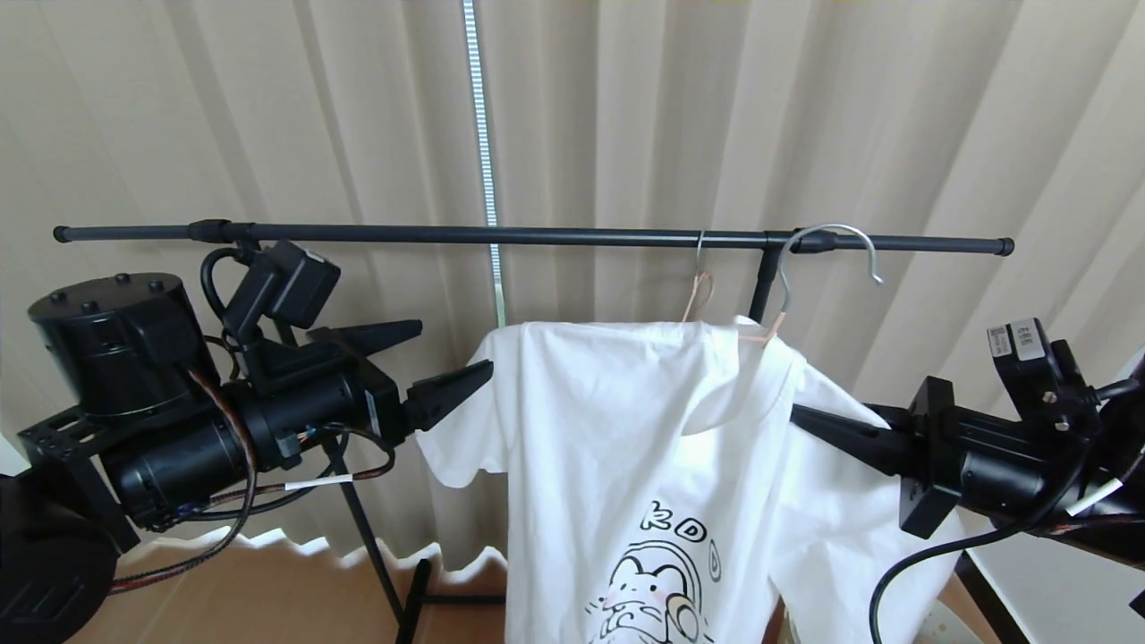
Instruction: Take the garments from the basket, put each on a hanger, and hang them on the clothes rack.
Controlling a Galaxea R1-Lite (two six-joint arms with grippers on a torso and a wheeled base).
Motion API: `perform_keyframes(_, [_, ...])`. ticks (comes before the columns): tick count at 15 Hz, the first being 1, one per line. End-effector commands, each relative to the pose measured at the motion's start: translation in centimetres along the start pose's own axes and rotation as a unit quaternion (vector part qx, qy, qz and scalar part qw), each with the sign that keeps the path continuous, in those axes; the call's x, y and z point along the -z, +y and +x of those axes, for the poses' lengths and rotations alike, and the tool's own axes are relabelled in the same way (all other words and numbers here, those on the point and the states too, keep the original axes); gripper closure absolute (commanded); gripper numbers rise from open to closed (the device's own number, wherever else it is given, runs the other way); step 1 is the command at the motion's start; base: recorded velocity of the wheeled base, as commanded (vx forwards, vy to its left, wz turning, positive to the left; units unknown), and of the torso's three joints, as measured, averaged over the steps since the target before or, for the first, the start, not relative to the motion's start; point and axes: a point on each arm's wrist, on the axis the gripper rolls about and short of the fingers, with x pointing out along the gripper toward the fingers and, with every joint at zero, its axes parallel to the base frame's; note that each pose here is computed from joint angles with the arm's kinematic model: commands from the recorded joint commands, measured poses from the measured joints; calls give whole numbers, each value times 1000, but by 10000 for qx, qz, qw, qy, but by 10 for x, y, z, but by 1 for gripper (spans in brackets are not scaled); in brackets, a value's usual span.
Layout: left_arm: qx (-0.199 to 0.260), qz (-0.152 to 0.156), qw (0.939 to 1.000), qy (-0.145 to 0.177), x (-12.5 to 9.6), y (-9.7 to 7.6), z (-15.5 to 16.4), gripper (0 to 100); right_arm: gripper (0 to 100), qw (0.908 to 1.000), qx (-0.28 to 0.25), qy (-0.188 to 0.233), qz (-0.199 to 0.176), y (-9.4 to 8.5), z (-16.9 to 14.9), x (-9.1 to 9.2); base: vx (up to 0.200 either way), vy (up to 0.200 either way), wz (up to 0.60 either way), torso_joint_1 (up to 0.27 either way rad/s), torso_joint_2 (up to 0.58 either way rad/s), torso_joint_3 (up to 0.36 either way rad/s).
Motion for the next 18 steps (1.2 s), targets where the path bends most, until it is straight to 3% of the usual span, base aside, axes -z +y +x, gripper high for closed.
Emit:
perform_keyframes(1, [20, -145, 9994, 301, 19, 11, 8, 0, 100, 10000, 37, -3, -6, -3, -9, 0, 0, 0, 0, 0, 0, 0])
perform_keyframes(3, [238, -232, 9984, 463, 29, 12, 10, 0, 100, 9999, -131, -34, -27, -4, -13, -1, 0, 0, 0, 0, 0, 0])
perform_keyframes(12, [264, -405, 9957, 789, 48, 13, 19, 0, 100, 9997, -206, -74, -67, -1, -18, -3, 0, 0, 0, 0, 0, 0])
perform_keyframes(13, [271, -418, 9955, 803, 50, 13, 20, 100, 100, 9997, -206, -69, -69, -1, -18, -3, 0, 0, 0, 0, 0, 0])
perform_keyframes(18, [166, -560, 9961, 665, 49, 14, 16, 100, 100, 9998, -198, -69, -61, -2, -17, -3, 0, 0, 0, 0, 0, 0])
